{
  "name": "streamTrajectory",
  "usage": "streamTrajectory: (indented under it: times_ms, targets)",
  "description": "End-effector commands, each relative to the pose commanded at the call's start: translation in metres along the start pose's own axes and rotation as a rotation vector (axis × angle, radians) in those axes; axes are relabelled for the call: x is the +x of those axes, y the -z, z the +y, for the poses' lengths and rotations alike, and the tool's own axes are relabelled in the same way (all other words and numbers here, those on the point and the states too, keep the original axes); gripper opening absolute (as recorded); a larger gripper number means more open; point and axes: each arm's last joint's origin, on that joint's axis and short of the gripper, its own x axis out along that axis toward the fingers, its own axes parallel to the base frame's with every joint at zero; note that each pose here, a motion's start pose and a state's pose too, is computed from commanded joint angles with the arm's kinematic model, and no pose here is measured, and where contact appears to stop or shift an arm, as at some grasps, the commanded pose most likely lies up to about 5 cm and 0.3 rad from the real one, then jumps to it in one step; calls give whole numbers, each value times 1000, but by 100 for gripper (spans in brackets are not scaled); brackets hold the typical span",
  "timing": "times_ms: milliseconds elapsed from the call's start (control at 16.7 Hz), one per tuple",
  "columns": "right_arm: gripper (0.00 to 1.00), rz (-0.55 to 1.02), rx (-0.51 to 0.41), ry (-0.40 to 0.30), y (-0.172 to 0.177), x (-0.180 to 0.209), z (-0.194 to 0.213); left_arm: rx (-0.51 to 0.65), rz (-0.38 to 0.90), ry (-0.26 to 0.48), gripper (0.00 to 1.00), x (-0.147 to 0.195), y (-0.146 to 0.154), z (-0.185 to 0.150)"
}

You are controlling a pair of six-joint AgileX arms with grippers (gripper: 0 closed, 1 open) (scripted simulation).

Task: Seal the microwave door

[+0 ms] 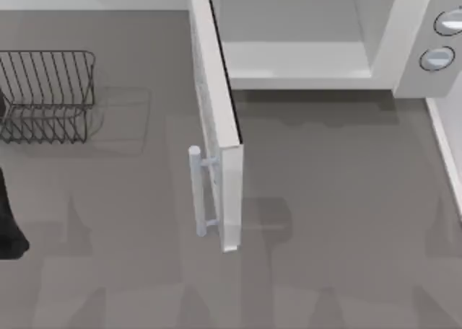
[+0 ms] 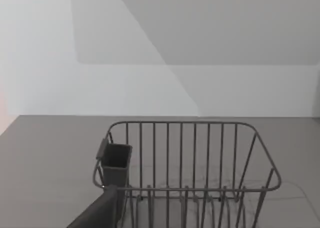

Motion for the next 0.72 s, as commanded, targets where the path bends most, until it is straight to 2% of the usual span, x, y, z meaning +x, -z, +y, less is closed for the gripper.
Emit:
streamTrajectory:
  times_ms: [180, 360, 540, 720]
  targets:
    - [100, 0, 0, 0, 0, 0, 0, 4, 6, 4, 100, 0, -2, 0]
    - [100, 0, 0, 0, 0, 0, 0, 45, 59, 42, 100, 0, -20, -3]
    - [100, 0, 0, 0, 0, 0, 0, 121, 155, 118, 100, 3, -53, -7]
    - [100, 0, 0, 0, 0, 0, 0, 222, 277, 232, 100, 15, -95, -14]
